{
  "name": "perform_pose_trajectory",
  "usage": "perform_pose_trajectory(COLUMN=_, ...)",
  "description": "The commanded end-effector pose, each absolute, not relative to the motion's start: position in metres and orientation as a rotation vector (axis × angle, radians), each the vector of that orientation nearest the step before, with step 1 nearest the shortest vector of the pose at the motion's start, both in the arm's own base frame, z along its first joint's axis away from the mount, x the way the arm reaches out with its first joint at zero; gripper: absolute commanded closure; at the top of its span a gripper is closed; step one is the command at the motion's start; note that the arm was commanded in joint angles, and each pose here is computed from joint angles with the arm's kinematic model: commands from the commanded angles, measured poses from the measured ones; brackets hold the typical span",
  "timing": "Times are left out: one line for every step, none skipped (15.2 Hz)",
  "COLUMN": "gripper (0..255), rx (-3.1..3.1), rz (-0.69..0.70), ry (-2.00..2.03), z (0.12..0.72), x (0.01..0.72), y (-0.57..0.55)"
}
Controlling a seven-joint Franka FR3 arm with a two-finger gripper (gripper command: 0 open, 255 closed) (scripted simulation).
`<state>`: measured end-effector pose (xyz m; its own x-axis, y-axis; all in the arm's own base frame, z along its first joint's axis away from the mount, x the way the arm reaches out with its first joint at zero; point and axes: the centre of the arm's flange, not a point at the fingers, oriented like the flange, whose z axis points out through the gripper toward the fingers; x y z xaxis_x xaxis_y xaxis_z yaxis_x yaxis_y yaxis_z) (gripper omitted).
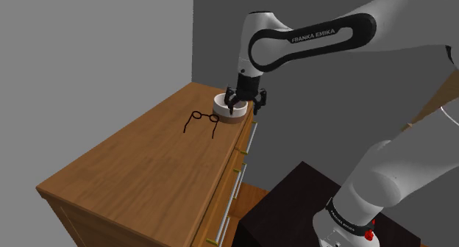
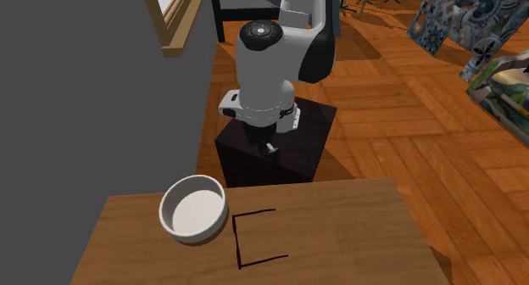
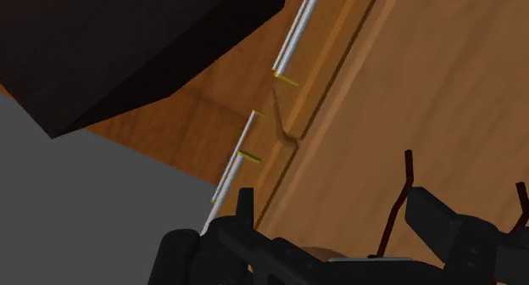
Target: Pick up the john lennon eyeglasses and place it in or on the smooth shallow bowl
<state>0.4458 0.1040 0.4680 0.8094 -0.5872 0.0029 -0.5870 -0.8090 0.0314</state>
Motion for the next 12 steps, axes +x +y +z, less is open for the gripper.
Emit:
perform_pose_trajectory(gripper=0, rx=2.932, rz=-0.012, ry=-1.060, z=0.453, x=0.469, y=0.112)
perform_pose_trajectory(gripper=0, rx=2.918, rz=-0.013, ry=-1.106, z=0.446, x=0.479, y=0.116)
perform_pose_trajectory(gripper=0, rx=2.904, rz=-0.014, ry=-1.151, z=0.439, x=0.490, y=0.120)
perform_pose_trajectory(gripper=0, rx=2.889, rz=-0.015, ry=-1.196, z=0.432, x=0.500, y=0.123)
perform_pose_trajectory(gripper=0, rx=2.873, rz=-0.016, ry=-1.241, z=0.425, x=0.511, y=0.126)
perform_pose_trajectory(gripper=0, rx=2.856, rz=-0.017, ry=-1.286, z=0.418, x=0.521, y=0.129)
perform_pose_trajectory(gripper=0, rx=2.839, rz=-0.018, ry=-1.330, z=0.411, x=0.532, y=0.132)
perform_pose_trajectory(gripper=0, rx=2.820, rz=-0.019, ry=-1.375, z=0.404, x=0.543, y=0.134)
perform_pose_trajectory(gripper=0, rx=2.804, rz=-0.020, ry=-1.414, z=0.398, x=0.552, y=0.135)
perform_pose_trajectory(gripper=0, rx=2.804, rz=-0.020, ry=-1.414, z=0.393, x=0.552, y=0.135)
perform_pose_trajectory(gripper=0, rx=2.804, rz=-0.020, ry=-1.414, z=0.387, x=0.552, y=0.135)
perform_pose_trajectory(gripper=0, rx=2.804, rz=-0.020, ry=-1.414, z=0.382, x=0.552, y=0.135)
